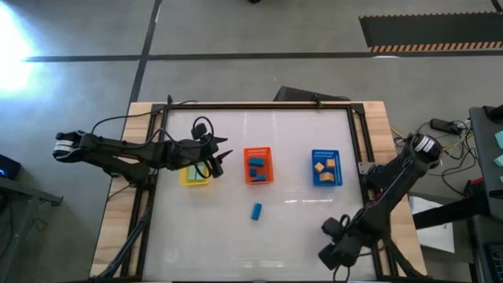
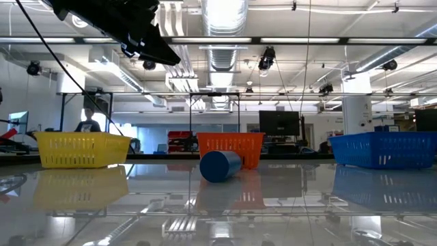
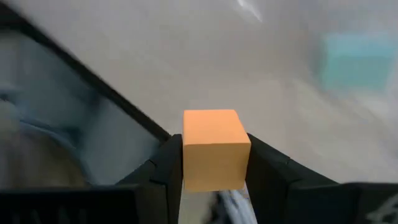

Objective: Sort & place blocks by color
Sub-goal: Put the yellow block into the blue bin

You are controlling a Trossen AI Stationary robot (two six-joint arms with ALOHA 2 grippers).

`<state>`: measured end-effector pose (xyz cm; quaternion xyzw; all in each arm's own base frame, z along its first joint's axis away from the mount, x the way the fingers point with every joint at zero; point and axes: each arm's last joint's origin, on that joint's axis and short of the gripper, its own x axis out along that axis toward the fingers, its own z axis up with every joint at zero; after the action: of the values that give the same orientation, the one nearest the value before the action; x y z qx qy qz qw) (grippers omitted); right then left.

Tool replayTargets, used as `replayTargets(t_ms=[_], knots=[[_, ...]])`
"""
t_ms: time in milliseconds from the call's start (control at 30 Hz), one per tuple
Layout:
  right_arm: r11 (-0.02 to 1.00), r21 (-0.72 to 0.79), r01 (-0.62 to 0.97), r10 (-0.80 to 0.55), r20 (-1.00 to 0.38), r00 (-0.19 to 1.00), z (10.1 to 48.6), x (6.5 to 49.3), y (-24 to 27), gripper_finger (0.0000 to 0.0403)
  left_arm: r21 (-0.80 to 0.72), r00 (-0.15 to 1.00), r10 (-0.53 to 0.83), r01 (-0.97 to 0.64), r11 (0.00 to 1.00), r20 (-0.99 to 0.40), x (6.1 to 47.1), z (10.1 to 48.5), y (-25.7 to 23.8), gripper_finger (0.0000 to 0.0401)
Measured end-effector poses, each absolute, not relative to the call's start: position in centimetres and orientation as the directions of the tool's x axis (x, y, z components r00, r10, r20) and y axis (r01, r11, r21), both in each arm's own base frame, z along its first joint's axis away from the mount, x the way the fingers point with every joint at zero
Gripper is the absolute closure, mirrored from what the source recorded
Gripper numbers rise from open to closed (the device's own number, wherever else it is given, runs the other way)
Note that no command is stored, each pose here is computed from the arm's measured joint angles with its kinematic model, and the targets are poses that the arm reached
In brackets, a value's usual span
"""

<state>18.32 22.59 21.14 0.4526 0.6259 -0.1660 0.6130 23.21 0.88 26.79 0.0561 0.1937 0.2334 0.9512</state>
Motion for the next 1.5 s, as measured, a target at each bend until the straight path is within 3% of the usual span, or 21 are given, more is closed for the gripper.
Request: replayTargets(t_ms=[200, 367, 533, 767, 867, 1267, 1500], knots=[[0.502, 0.497, 0.708, 0.148, -0.855, 0.496, 24.0, 19.2, 19.7, 0.0282, 0.196, 0.816, 0.466, -0.423, 0.885, -0.342, 23.2, 26.8, 0.9, 0.0214], [0.551, 0.501, 0.668, -0.02, -0.792, 0.61, 25.6, 20.9, 16.0, 0.0282, 0.196, 0.816, 0.466, -0.423, 0.885, -0.343, 23.2, 26.8, 0.9, 0.0214], [0.561, 0.331, 0.758, -0.204, -0.833, 0.515, 25.8, 21.9, 10.9, 0.0273, 0.197, 0.815, 0.466, -0.423, 0.885, -0.343, 23.2, 26.8, 0.9, 0.0214], [0.388, -0.025, 0.921, -0.414, -0.898, 0.149, 24.9, 21.2, 3.8, 0.0278, 0.2, 0.815, 0.466, -0.422, 0.885, -0.344, 23.2, 26.8, 0.9, 0.0214], [0.358, -0.106, 0.928, -0.435, -0.898, 0.066, 24.1, 20.9, 2.0, 0.0278, 0.2, 0.815, 0.466, -0.421, 0.885, -0.344, 23.2, 26.7, 0.9, 0.0214], [0.336, -0.158, 0.928, -0.441, -0.898, 0.006, 21.6, 20.4, 0.3, 0.0271, 0.202, 0.815, 0.466, -0.42, 0.884, -0.345, 23.2, 26.7, 0.9, 0.0214], [0.328, -0.166, 0.93, -0.457, -0.89, 0.002, 21.2, 20.2, 0.2, 0.0224, 0.203, 0.815, 0.466, -0.42, 0.885, -0.345, 23.2, 26.7, 0.9, 0.0214]])
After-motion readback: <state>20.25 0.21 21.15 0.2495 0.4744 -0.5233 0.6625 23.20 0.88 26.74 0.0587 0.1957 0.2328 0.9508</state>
